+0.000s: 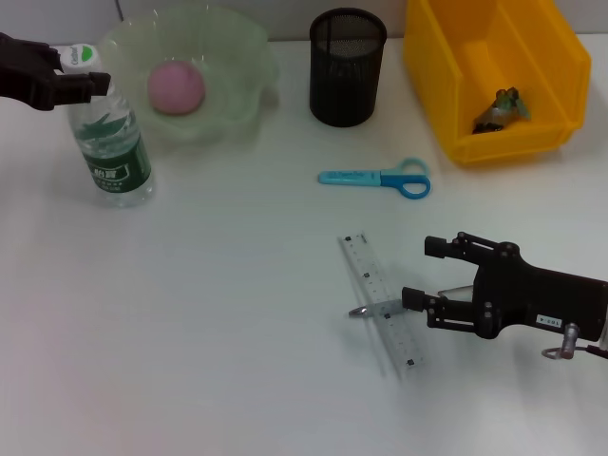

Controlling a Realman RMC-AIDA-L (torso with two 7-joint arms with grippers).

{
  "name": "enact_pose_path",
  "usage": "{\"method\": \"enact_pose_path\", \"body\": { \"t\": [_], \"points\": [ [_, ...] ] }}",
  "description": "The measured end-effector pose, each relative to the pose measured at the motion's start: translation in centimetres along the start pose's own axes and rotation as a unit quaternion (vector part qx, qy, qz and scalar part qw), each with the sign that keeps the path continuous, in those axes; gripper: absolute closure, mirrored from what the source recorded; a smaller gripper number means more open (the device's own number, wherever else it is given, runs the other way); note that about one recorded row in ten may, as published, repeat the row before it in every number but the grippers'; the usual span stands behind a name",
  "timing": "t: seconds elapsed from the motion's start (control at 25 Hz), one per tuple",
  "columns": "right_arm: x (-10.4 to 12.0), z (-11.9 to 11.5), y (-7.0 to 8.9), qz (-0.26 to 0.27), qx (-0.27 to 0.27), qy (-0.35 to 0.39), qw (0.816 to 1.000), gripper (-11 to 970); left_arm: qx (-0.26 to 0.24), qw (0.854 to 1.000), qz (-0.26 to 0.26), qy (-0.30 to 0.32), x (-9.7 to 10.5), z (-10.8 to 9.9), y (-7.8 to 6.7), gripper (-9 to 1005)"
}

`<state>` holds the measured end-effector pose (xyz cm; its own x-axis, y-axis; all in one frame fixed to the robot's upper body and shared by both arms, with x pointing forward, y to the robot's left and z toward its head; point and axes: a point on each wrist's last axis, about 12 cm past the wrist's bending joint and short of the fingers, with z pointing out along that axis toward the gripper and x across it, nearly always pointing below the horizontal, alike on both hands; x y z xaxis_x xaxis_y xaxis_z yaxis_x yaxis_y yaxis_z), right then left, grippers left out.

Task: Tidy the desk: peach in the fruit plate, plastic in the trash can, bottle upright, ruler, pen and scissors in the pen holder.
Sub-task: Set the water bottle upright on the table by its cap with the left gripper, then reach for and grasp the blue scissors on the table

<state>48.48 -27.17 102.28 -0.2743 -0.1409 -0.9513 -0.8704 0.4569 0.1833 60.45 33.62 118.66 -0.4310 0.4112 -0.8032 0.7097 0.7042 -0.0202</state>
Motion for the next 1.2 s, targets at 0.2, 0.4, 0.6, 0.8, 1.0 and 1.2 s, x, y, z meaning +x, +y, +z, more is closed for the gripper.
{"method": "enact_pose_path", "body": {
  "t": [0.2,0.4,0.6,0.8,1.0,1.2],
  "points": [
    [0.0,0.0,0.0,0.002,0.000,0.000,1.000,161,-0.001,1.000,0.001,-0.001,0.0,0.0,0.0,445],
    [0.0,0.0,0.0,0.003,0.000,0.000,1.000,165,-0.001,1.000,0.001,-0.001,0.0,0.0,0.0,440],
    [0.0,0.0,0.0,0.004,0.001,0.001,1.000,168,0.000,1.000,0.002,-0.005,-0.2,-0.2,-0.1,247],
    [0.0,0.0,0.0,0.005,0.001,0.001,1.000,172,0.006,0.998,0.002,-0.055,-1.4,-1.1,-0.2,170],
    [0.0,0.0,0.0,0.006,-0.001,0.000,1.000,175,0.059,0.985,0.001,-0.162,-2.8,-3.3,-1.2,161],
    [-0.2,0.0,-0.1,0.007,0.002,-0.004,1.000,179,0.135,0.966,0.014,-0.218,-2.6,-4.2,-3.0,161]
  ]
}}
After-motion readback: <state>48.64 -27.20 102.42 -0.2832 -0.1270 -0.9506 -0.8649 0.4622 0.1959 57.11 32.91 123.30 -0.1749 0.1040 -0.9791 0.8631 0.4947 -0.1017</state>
